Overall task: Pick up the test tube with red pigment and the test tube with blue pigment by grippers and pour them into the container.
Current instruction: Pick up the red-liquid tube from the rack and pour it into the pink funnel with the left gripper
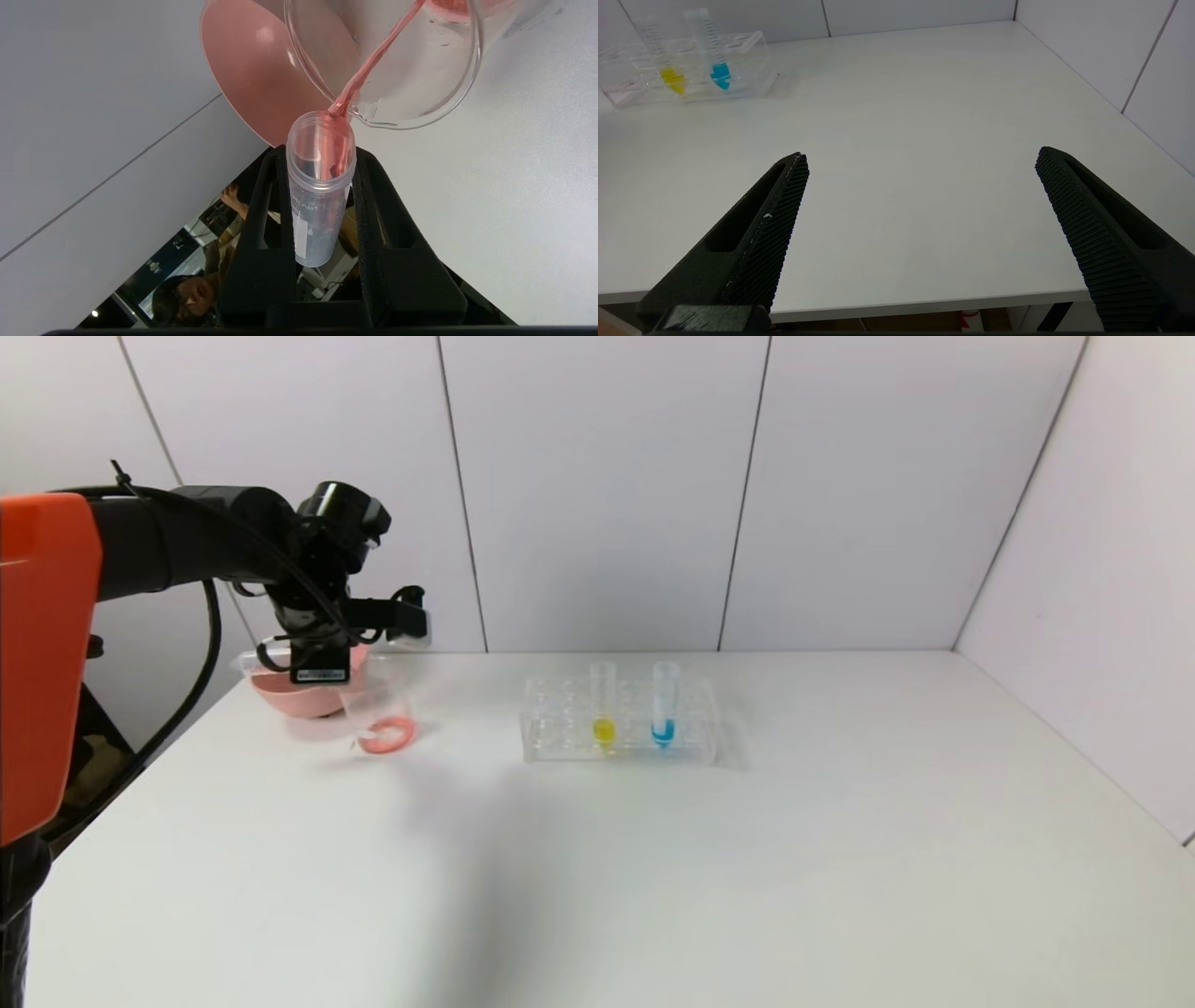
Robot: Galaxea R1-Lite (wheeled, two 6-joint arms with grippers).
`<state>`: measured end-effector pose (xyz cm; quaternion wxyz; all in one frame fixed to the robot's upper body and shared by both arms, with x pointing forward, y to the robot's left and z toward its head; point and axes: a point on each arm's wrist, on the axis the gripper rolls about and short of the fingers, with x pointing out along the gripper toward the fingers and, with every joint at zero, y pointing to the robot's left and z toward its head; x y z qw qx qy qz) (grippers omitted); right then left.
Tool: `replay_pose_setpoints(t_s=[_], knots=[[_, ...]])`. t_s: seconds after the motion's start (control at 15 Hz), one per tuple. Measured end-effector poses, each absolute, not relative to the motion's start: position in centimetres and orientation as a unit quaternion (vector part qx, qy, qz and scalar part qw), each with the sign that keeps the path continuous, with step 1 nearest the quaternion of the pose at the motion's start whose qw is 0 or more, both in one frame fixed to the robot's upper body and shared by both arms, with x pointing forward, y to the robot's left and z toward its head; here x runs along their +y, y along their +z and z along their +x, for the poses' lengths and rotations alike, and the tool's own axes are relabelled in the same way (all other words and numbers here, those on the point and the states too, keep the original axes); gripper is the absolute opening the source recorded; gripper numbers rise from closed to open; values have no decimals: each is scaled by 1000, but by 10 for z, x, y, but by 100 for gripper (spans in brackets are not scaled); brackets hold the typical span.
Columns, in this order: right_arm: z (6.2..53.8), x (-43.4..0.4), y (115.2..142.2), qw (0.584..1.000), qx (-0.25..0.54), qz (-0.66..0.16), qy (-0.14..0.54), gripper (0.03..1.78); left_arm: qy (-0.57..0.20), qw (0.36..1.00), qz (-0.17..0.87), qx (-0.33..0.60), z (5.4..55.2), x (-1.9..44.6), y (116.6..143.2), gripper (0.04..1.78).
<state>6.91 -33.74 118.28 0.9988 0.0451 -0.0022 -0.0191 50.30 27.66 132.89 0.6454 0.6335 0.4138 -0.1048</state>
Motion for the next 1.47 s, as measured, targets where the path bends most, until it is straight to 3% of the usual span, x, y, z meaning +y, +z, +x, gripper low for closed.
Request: replay_pose_setpoints(t_s=[1.07, 1.27, 1.47], knots=[[69, -337, 1183, 999, -2, 45, -19, 177, -80, 623, 652, 425, 500, 266, 1329, 39], [69, -337, 1183, 999, -2, 45, -19, 177, -84, 647, 638, 409, 498, 272, 1338, 39], [69, -337, 1183, 999, -2, 45, -19, 177, -115, 732, 566, 363, 497, 291, 1351, 39]])
